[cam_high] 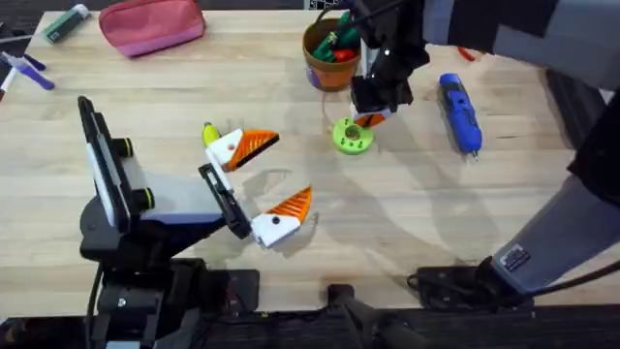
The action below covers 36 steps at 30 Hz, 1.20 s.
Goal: Pick up the gripper from the table and insert it into the empty holder that is missing its gripper. Then pick up a screw, insert it into the mounting hole, and use the screwdriver to tighten it. Finally, clean up the table by picking up the vegetable and placing it into the bucket.
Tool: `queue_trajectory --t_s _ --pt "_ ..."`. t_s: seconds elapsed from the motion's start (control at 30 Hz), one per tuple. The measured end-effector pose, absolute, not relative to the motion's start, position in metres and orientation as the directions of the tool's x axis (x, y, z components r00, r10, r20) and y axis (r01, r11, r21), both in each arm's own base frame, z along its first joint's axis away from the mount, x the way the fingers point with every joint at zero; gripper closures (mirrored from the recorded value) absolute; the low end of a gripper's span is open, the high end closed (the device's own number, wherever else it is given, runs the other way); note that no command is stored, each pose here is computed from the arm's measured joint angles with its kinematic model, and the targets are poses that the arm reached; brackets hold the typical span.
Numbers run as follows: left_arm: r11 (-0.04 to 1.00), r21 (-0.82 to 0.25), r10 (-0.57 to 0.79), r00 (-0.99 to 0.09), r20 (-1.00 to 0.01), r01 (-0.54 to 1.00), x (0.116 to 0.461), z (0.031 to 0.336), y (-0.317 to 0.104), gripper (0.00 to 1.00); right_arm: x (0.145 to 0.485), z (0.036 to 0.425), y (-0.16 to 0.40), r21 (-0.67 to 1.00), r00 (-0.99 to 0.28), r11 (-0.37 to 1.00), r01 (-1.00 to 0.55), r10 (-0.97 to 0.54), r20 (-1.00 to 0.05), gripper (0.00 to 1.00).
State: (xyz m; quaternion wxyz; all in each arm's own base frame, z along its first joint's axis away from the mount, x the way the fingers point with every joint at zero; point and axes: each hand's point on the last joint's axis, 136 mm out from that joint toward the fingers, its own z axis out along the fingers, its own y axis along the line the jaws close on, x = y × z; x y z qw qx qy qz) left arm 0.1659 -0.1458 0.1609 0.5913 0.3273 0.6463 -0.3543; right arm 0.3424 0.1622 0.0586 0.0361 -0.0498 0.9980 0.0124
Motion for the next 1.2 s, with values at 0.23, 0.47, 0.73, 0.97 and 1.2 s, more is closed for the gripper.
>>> queue_trajectory --t_s 0.23,0.47,0.73,0.97,1.2 --pt "0.535 -0.071 0.004 -0.086 -0.996 0.842 0.166 0.161 -0.146 0.015 0.342 0.063 0.162 0.023 -0.992 0.995 -0.1 -0.098 -0.078 0.995" --pt "0.535 -0.071 0.004 -0.087 -0.996 0.842 0.166 0.161 -0.146 0.015 0.342 0.072 0.162 0.031 -0.99 0.994 -0.101 -0.097 -0.101 0.995" --pt "0.535 -0.07 0.004 -0.086 -0.996 0.842 0.166 0.161 -0.146 0.015 0.341 0.075 0.162 0.032 -0.99 0.994 -0.101 -0.097 -0.104 0.995" --pt "0.534 -0.071 0.004 -0.087 -0.996 0.842 0.166 0.161 -0.146 0.015 0.339 0.126 0.16 0.053 -0.98 0.992 -0.112 -0.101 -0.174 0.995" --pt "0.535 -0.071 0.004 -0.086 -0.996 0.842 0.166 0.161 -0.146 0.015 0.338 0.207 0.165 0.049 -0.939 0.971 -0.234 -0.213 -0.269 0.995"
